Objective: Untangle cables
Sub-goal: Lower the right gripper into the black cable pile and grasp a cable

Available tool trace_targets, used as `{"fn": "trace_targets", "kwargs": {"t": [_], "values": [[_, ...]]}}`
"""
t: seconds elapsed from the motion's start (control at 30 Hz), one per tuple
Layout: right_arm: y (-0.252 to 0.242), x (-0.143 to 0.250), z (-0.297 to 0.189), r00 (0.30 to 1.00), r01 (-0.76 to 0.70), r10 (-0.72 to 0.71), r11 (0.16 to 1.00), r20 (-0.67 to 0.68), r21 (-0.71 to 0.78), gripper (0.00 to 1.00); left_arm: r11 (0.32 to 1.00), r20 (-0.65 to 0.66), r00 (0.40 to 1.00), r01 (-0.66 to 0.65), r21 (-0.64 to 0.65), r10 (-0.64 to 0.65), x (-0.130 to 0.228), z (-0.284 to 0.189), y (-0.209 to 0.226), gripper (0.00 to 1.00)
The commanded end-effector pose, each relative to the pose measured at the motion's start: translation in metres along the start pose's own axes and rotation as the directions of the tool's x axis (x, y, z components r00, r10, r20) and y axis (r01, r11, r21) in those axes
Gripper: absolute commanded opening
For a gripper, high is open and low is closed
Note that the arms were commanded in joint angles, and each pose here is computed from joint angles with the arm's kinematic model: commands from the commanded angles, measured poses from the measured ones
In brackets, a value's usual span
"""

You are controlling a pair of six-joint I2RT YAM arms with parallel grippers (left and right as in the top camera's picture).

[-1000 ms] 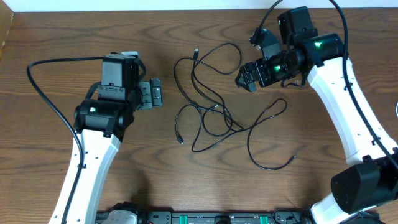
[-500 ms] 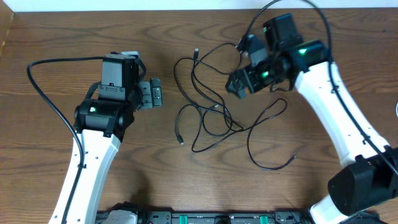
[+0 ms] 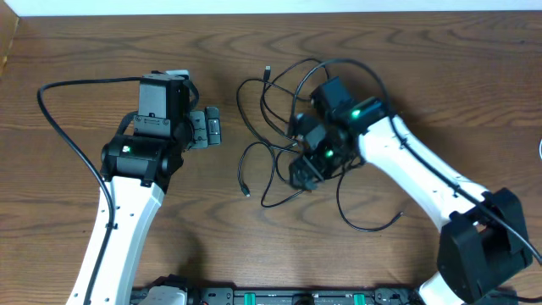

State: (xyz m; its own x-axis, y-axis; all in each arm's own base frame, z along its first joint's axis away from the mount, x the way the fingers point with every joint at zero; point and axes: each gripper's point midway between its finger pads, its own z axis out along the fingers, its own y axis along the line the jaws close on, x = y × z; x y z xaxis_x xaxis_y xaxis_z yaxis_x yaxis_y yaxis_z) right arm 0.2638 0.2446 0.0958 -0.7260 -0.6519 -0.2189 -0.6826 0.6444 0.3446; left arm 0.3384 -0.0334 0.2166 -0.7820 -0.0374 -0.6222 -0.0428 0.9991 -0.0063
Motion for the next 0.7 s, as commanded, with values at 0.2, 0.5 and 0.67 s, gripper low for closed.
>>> {"fn": "trace_targets", "kwargs": {"t": [0.2, 0.5, 0.67], "values": [[0.018, 0.01, 0.015, 0.995, 0.084, -0.086, 0.996, -0.045, -0.029, 0.98, 1.0, 0.004, 1.0, -0.014, 0.003, 0.014, -0.003, -0.001, 0.0, 0.98], [0.05, 0.016, 0.012, 0.97, 0.232, -0.241, 0.951, -0.017, -0.205, 0.99, 1.0, 0.004, 1.0, -0.014, 0.003, 0.014, -0.003, -0.001, 0.0, 0.98], [0.056, 0.03, 0.01, 0.922, 0.367, -0.386, 0.898, -0.031, -0.244, 0.99, 1.0, 0.004, 1.0, -0.014, 0.003, 0.014, -0.003, -0.001, 0.0, 0.97]]}}
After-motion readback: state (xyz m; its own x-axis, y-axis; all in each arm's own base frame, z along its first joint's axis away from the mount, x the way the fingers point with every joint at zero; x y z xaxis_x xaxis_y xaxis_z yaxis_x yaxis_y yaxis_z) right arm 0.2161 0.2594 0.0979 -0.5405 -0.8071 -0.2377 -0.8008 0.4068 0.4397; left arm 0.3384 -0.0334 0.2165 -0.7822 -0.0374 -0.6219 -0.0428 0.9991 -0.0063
